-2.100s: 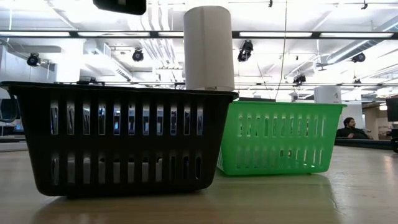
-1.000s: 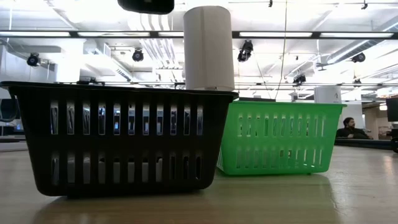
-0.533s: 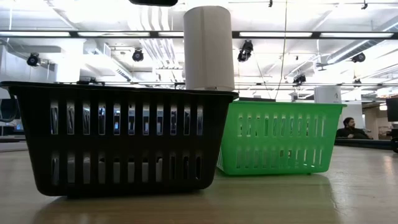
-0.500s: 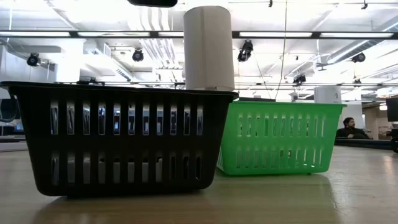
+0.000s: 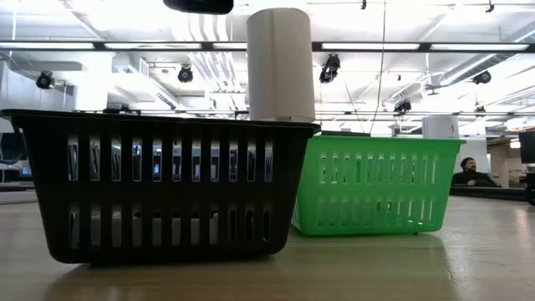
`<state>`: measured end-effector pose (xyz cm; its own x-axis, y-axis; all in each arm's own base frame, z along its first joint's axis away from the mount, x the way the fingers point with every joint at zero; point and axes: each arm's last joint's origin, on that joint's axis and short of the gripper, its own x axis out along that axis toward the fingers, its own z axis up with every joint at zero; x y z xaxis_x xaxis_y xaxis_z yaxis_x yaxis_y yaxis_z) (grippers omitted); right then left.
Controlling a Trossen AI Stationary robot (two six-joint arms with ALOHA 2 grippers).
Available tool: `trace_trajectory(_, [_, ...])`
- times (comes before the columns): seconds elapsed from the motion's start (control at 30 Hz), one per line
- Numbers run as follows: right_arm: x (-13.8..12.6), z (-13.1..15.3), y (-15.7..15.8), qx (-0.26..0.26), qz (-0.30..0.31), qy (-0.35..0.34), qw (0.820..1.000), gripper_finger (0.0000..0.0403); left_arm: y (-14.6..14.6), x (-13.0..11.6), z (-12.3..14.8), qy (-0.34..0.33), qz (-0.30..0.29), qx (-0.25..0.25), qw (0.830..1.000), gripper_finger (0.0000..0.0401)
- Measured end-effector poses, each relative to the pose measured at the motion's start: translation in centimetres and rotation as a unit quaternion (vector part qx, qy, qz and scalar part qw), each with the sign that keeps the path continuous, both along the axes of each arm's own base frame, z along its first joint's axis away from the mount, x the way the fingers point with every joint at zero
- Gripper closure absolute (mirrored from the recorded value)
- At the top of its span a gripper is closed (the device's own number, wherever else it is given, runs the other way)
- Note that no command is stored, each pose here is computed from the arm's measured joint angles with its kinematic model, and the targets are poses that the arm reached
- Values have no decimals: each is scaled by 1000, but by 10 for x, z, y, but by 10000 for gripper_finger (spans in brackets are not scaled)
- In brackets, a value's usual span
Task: Pick & Place Office items
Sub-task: Put the purple charger adapter into the green bin
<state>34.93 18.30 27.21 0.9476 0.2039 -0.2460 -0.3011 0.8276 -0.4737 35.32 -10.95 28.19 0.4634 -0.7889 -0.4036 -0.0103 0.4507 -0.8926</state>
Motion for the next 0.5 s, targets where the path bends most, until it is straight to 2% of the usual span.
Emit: trace_trajectory(0.5, [0, 2, 2, 19, 26, -6, 999, 156, 1, 0, 0, 1, 1, 0, 1000, 270])
